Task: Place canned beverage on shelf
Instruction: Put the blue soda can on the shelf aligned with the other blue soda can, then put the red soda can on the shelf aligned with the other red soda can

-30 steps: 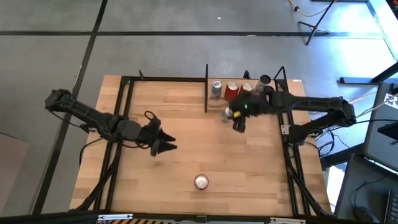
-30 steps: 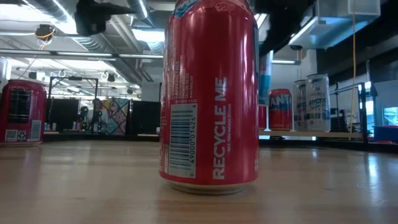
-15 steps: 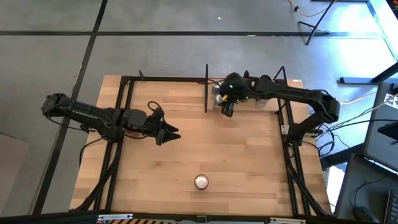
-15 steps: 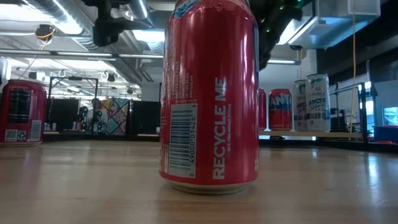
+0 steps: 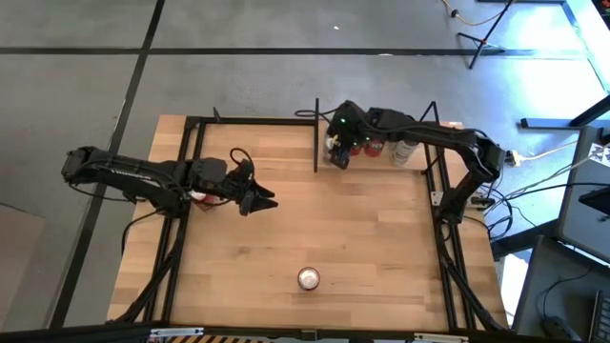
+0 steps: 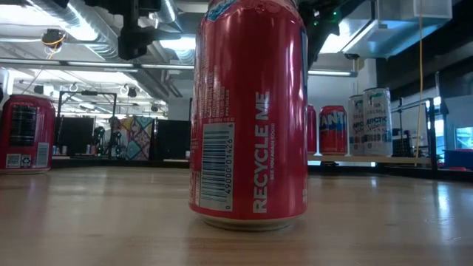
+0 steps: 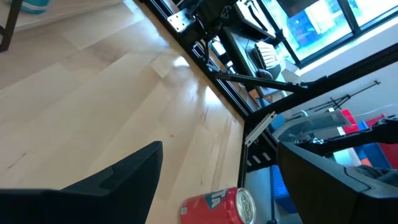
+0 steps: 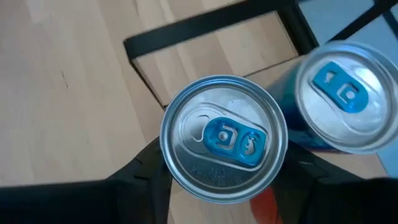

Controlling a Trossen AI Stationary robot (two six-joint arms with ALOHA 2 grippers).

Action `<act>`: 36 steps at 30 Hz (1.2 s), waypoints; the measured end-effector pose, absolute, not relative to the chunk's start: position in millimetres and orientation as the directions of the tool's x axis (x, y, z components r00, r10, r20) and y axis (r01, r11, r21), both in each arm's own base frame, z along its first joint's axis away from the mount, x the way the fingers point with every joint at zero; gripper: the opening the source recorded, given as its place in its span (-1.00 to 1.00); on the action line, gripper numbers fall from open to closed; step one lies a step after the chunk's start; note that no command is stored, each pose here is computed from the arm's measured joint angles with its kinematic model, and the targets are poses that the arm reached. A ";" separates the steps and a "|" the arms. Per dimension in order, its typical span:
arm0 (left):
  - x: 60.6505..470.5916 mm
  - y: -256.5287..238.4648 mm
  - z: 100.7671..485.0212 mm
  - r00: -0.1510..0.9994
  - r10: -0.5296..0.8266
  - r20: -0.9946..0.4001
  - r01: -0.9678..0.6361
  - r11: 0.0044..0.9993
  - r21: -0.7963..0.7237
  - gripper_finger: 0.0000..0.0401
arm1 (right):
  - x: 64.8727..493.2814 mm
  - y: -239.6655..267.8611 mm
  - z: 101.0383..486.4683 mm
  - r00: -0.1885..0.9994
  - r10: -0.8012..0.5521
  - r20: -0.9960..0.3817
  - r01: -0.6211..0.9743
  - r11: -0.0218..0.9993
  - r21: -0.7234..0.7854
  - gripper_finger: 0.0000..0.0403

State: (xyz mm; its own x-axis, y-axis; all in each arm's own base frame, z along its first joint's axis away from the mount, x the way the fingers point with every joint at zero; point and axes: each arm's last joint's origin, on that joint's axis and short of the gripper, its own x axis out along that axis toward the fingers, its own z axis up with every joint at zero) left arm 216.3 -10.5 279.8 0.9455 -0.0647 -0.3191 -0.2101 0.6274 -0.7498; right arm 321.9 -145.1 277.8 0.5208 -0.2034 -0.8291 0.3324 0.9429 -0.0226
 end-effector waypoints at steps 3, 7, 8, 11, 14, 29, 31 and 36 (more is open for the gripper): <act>216.3 -10.5 279.8 0.946 -0.064 -0.319 -0.209 0.630 -0.748 0.55 | 322.6 -145.5 278.2 0.524 -0.215 -0.824 0.332 0.943 -0.035 0.19; 216.3 -10.5 279.8 0.946 -0.065 -0.319 -0.204 0.646 -0.736 0.55 | 322.8 -145.9 278.6 0.527 -0.219 -0.821 0.319 0.947 -0.048 0.70; 216.3 -10.5 279.8 0.946 -0.064 -0.319 -0.203 0.651 -0.731 0.55 | 322.9 -145.9 278.7 0.529 -0.220 -0.820 0.319 0.947 -0.049 0.80; 216.3 -10.5 279.8 0.946 -0.064 -0.319 -0.196 0.670 -0.716 0.55 | 321.8 -145.4 284.1 0.517 -0.214 -0.829 0.318 0.947 -0.046 0.93; 216.3 -10.7 279.8 0.945 -0.071 -0.319 -0.188 0.681 -0.708 0.55 | 318.3 -138.5 304.2 0.526 -0.185 -0.830 0.299 0.954 -0.023 0.86; 222.3 -49.2 266.4 0.910 -0.165 -0.381 -0.147 0.729 -0.668 0.55 | 328.7 7.1 323.8 0.674 0.187 -0.714 -0.113 0.982 0.150 0.69; 224.8 -61.6 259.4 0.889 -0.200 -0.411 -0.148 0.725 -0.673 0.55 | 329.8 27.3 315.4 0.678 0.209 -0.704 -0.129 0.978 0.165 0.69; 230.1 -91.9 237.4 0.821 -0.277 -0.499 -0.145 0.744 -0.652 0.55 | 322.4 73.1 299.8 0.649 0.231 -0.724 -0.099 0.970 0.221 0.69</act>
